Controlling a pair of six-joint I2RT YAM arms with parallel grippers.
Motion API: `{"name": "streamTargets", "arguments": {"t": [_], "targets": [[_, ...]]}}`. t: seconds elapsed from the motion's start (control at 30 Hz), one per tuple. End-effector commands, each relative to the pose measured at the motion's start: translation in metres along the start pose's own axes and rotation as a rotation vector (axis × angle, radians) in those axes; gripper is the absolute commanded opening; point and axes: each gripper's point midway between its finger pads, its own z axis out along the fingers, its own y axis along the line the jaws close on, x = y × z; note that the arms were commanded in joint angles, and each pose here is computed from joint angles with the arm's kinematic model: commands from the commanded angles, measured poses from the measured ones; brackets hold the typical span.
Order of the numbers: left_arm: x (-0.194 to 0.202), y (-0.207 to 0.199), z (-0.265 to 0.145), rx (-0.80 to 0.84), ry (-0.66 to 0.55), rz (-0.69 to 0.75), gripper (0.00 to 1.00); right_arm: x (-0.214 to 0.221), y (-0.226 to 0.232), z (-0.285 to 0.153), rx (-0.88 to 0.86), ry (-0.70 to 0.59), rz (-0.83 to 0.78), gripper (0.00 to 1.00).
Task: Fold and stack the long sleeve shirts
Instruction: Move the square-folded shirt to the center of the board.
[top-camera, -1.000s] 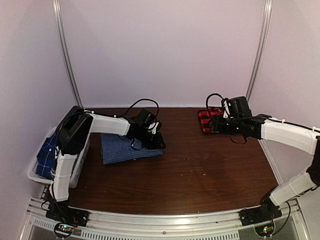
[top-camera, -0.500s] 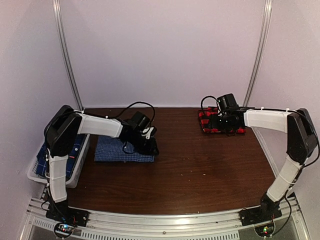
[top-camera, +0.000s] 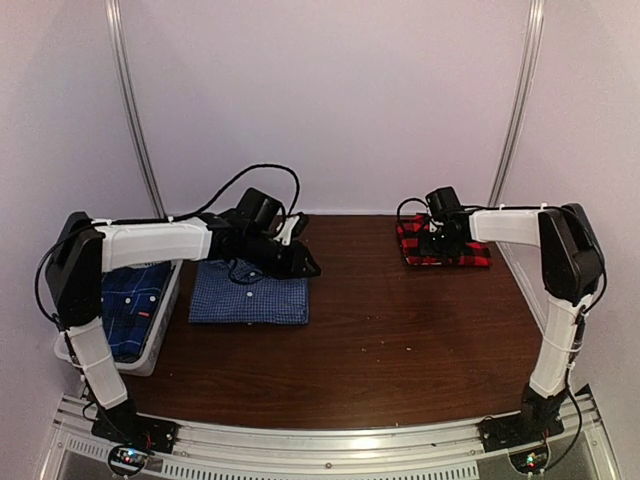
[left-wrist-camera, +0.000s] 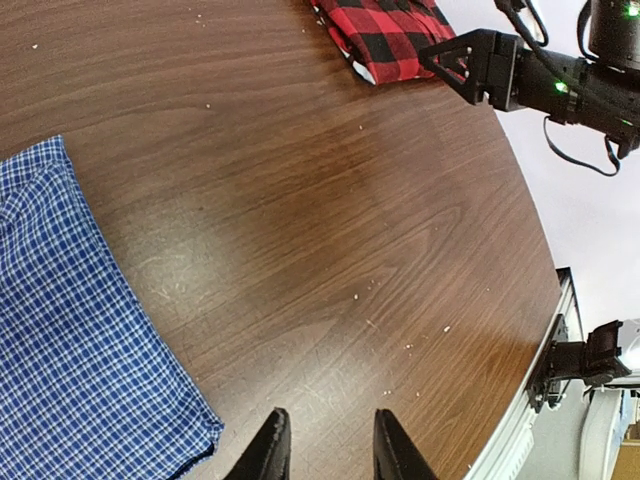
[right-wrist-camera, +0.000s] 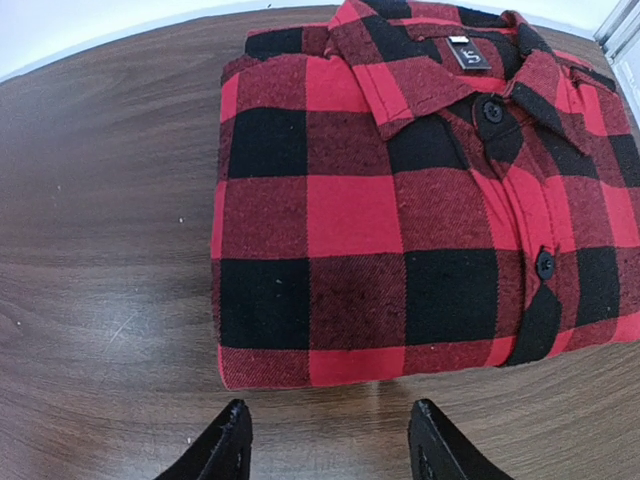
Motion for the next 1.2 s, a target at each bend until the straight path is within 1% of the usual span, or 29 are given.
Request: {"name": "streamTargets", "arguments": {"t": [0.0, 0.23, 0.47, 0.57, 0.77, 1.0, 1.07, 1.17], "targets": [[0.012, 0.001, -0.01, -0.001, -0.011, -0.028, 0.29, 0.005, 0.008, 0.012, -0.006, 0.036, -0.027, 0.54], [0.026, 0.004, -0.026, -0.005, -0.032, -0.048, 0.29, 0.015, 0.02, 0.024, -0.008, 0.061, -0.04, 0.51], [0.032, 0.006, -0.03, -0.007, -0.032, -0.049, 0.29, 0.017, 0.033, 0.032, 0.024, 0.058, -0.072, 0.48], [0.035, 0.008, -0.029, -0.008, -0.027, -0.053, 0.29, 0.02, 0.035, 0.036, 0.055, 0.063, -0.083, 0.48], [0.039, 0.008, -0.029, -0.002, -0.021, -0.05, 0.29, 0.029, 0.022, 0.051, 0.156, 0.098, -0.096, 0.41], [0.042, 0.01, -0.031, -0.004, -0.022, -0.046, 0.29, 0.033, 0.019, 0.052, 0.18, 0.112, -0.1, 0.25], [0.043, 0.01, -0.032, -0.005, -0.023, -0.043, 0.29, 0.035, 0.022, 0.05, 0.176, 0.118, -0.107, 0.18], [0.043, 0.01, -0.035, -0.008, -0.027, -0.036, 0.29, 0.042, 0.031, 0.042, 0.151, 0.144, -0.132, 0.04]]}}
